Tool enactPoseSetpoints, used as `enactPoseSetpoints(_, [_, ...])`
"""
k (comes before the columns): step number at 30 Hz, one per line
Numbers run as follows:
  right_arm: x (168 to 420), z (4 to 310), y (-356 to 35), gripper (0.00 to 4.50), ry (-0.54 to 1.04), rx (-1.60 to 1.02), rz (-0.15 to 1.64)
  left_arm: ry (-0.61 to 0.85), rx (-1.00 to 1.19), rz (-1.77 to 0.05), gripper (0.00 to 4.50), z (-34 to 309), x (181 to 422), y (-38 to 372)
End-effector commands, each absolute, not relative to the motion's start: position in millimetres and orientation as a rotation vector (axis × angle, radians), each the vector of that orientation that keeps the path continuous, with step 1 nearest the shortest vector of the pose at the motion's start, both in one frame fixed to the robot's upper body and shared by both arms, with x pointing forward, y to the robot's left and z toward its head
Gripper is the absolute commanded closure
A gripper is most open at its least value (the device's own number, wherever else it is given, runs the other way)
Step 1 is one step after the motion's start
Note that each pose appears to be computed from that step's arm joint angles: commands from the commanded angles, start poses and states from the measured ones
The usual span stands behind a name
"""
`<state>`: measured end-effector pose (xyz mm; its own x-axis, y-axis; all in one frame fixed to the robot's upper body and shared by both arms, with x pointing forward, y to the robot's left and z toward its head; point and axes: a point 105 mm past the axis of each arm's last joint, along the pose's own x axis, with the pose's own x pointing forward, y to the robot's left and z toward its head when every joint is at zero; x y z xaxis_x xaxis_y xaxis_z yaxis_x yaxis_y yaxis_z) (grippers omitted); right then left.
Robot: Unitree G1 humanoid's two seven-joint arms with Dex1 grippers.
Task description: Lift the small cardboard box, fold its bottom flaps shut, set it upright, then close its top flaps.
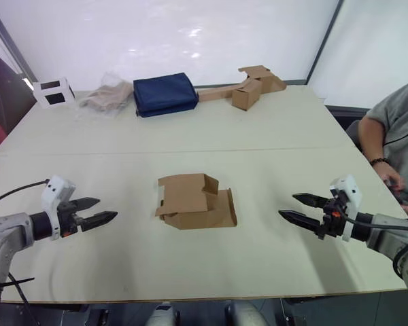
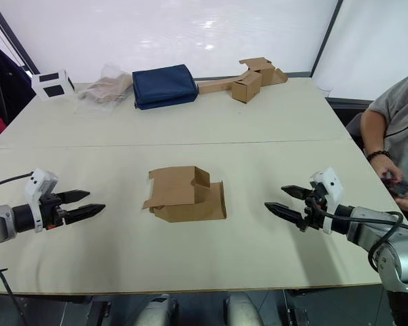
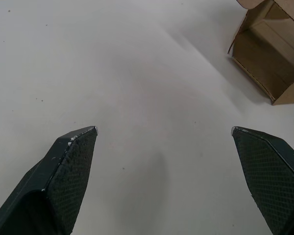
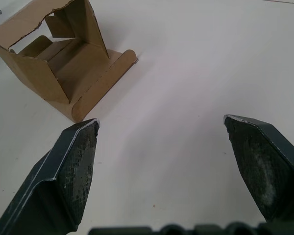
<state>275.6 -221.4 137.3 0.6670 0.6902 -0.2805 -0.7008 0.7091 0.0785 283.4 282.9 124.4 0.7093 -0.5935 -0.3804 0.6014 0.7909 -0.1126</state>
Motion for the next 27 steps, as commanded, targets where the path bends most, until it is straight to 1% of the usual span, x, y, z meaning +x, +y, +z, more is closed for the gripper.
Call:
enactPoseSetpoints(1, [276, 150, -216, 0.18, 0.257, -0.065, 0.805, 0.39, 0.031, -0.673, 0.0, 136, 284, 285])
enactPoseSetpoints(18, [275, 153, -209, 0.18, 0.26, -0.055, 0.843, 0.363, 0.024, -0.66, 0.0, 140, 288, 285])
enactPoseSetpoints(20, [275, 154, -209, 0.18, 0.259, -0.058, 0.852, 0.333, 0.003, -0.665, 0.0, 144, 288, 283])
enactPoseSetpoints(22, [274, 154, -208, 0.18, 0.269, -0.06, 0.87, 0.339, 0.0, -0.653, 0.0, 140, 289, 283])
enactPoseSetpoints(25, [275, 155, -212, 0.18, 0.281, -0.057, 0.861, 0.367, -0.084, -0.659, 0.0, 136, 287, 277])
enactPoseSetpoints(27, [274, 157, -212, 0.18, 0.281, -0.056, 0.87, 0.405, -0.213, -0.704, 0.0, 138, 283, 270])
